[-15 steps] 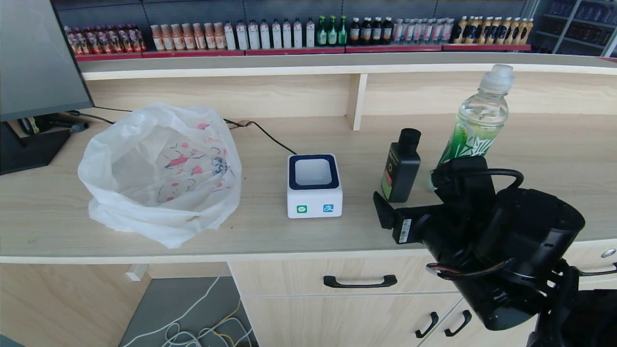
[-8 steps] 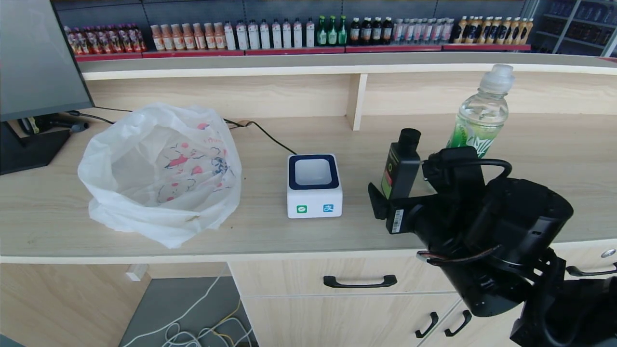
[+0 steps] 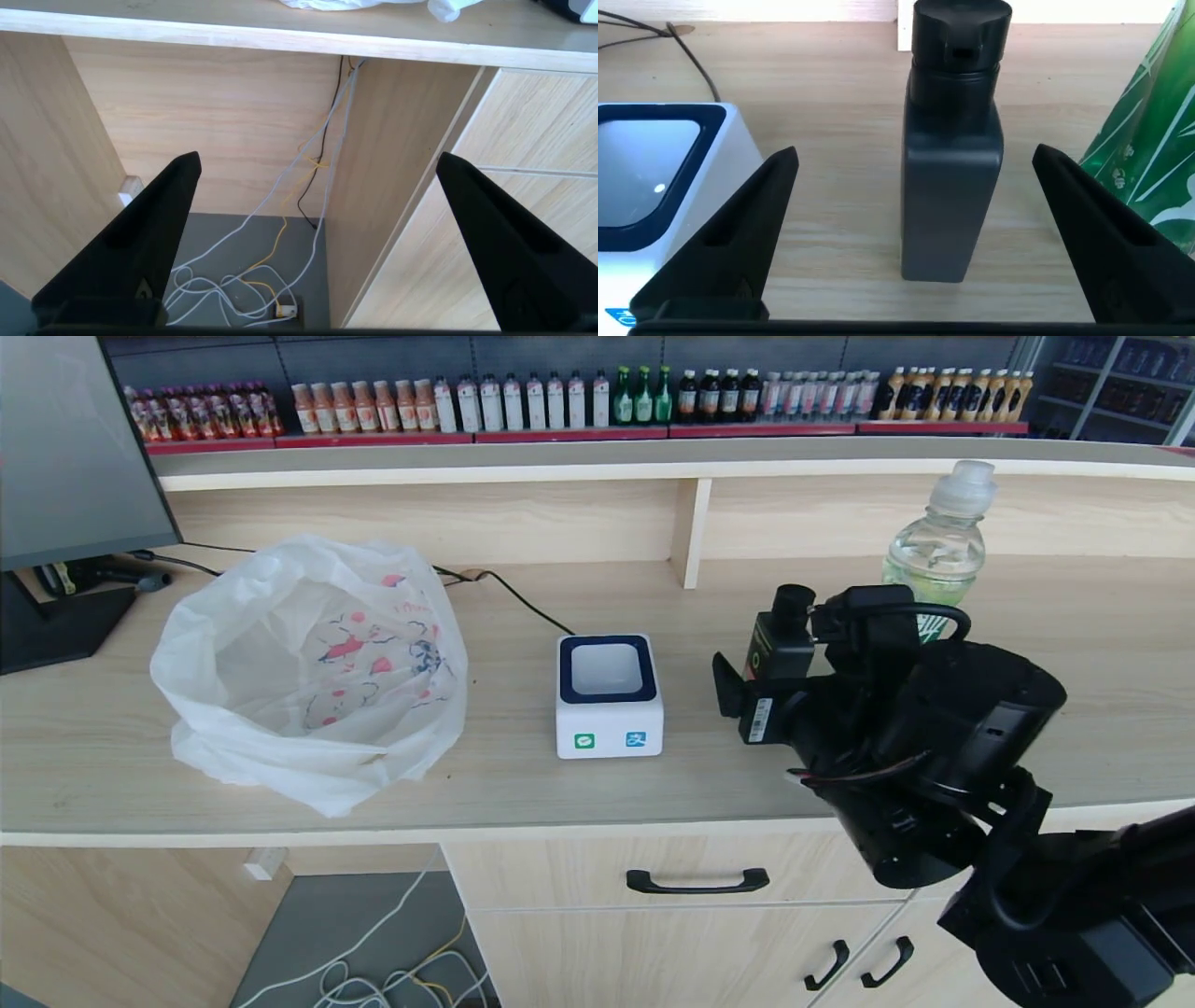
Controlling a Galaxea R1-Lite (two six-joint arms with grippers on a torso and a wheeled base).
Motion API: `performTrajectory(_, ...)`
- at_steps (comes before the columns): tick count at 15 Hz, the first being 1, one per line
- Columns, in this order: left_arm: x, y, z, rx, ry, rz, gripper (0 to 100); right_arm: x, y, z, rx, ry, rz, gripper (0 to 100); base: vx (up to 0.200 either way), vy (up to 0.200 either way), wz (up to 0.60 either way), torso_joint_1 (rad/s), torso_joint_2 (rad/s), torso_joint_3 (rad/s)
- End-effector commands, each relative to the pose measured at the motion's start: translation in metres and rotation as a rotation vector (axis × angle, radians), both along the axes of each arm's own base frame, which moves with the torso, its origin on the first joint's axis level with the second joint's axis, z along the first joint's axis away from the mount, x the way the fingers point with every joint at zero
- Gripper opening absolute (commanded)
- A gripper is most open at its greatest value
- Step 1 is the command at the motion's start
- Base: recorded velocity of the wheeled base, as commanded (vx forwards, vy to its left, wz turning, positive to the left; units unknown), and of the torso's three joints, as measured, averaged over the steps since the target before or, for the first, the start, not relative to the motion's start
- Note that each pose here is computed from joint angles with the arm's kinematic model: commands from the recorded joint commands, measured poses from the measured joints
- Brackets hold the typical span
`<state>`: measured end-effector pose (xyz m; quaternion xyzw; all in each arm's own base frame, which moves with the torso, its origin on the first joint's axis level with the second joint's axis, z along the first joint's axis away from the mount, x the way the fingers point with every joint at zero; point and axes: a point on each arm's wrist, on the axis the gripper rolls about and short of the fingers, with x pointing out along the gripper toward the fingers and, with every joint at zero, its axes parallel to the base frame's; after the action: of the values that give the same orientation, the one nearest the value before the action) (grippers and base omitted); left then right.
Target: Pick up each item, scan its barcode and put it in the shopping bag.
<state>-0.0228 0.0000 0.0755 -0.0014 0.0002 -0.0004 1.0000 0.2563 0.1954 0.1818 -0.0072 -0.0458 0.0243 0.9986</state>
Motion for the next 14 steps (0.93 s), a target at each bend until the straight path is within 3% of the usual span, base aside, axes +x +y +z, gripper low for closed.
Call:
performTrajectory(1, 0.0, 0.0, 0.0, 0.0, 0.0, 0.001, 100, 0.008, 0.004, 0.001, 0.01, -0.009, -0.005, 100, 0.0, 0.0, 0.0, 0.0, 0.0, 0.0)
performTrajectory(10, 0.0, 0.0, 0.0, 0.0, 0.0, 0.001, 100, 0.025, -0.002, -0.008, 0.057, 0.008, -0.044, 100, 0.0, 0.0, 0.0, 0.0, 0.0, 0.0)
performTrajectory(14, 0.0, 0.0, 0.0, 0.0, 0.0, 0.001, 100, 0.035, -0.003, -0.006, -0.01, -0.029, -0.036, 100, 0.0, 0.0, 0.0, 0.0, 0.0, 0.0)
